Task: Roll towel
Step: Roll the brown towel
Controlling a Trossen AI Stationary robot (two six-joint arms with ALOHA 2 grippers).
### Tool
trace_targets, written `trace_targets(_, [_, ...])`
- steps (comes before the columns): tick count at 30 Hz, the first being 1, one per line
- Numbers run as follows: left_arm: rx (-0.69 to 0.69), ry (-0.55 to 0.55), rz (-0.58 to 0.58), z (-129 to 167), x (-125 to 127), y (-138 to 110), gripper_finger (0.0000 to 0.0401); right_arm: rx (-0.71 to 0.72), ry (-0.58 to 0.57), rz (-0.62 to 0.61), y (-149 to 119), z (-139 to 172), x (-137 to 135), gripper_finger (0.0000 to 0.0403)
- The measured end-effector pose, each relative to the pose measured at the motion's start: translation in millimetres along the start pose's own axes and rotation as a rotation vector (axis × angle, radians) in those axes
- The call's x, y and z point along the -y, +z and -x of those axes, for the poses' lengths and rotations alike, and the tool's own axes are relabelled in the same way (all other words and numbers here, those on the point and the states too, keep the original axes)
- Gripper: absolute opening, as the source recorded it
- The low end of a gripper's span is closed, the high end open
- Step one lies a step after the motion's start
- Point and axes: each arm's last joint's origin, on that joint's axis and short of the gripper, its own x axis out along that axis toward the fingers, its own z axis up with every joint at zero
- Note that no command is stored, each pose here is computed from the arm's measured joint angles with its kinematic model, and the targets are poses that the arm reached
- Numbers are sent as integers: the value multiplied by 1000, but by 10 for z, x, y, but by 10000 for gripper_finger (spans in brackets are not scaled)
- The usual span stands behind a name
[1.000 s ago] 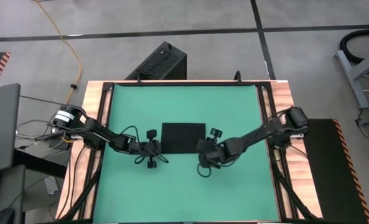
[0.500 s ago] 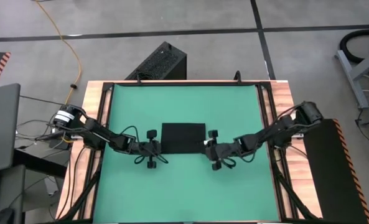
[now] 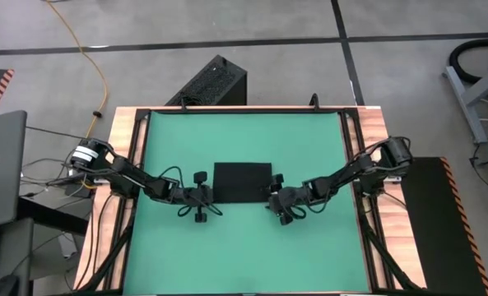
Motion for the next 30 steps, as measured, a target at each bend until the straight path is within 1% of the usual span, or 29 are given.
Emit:
trace_targets(4, [-1,-1,-1,0,0,-2,0,-32,-23,-10,-41,-16,70,257])
trace_targets(9, [-2,-3,-6,0,1,-3,0,-98,-15,-73,-176,-87,165,255])
trace_targets(12, [-3,-4,-6,0,0,-3,0,-120,5,-95,-250,-157,167,253])
trace_targets(15, [-6,-5,-7,-1,0,-6,0,-144,5,-133,-303,-212,145,238])
trace_targets(19, [-6,-5,-6,0,0,-7,0,-152,-2,-185,-331,-254,101,189])
trace_targets(24, [29,-13,-3,19,7,29,0,-148,-17,-224,-321,-253,74,99])
trace_targets(26, [58,-40,-43,63,46,66,0,-149,-28,-231,-320,-253,69,64])
trace_targets(28, [106,-35,-92,146,80,130,0,-149,-31,-232,-316,-249,56,33])
trace_targets(29, [117,-21,-126,182,98,140,0,-148,-33,-228,-313,-247,47,22])
trace_targets(30, [130,-6,-162,216,120,154,0,-148,-37,-226,-310,-245,39,19])
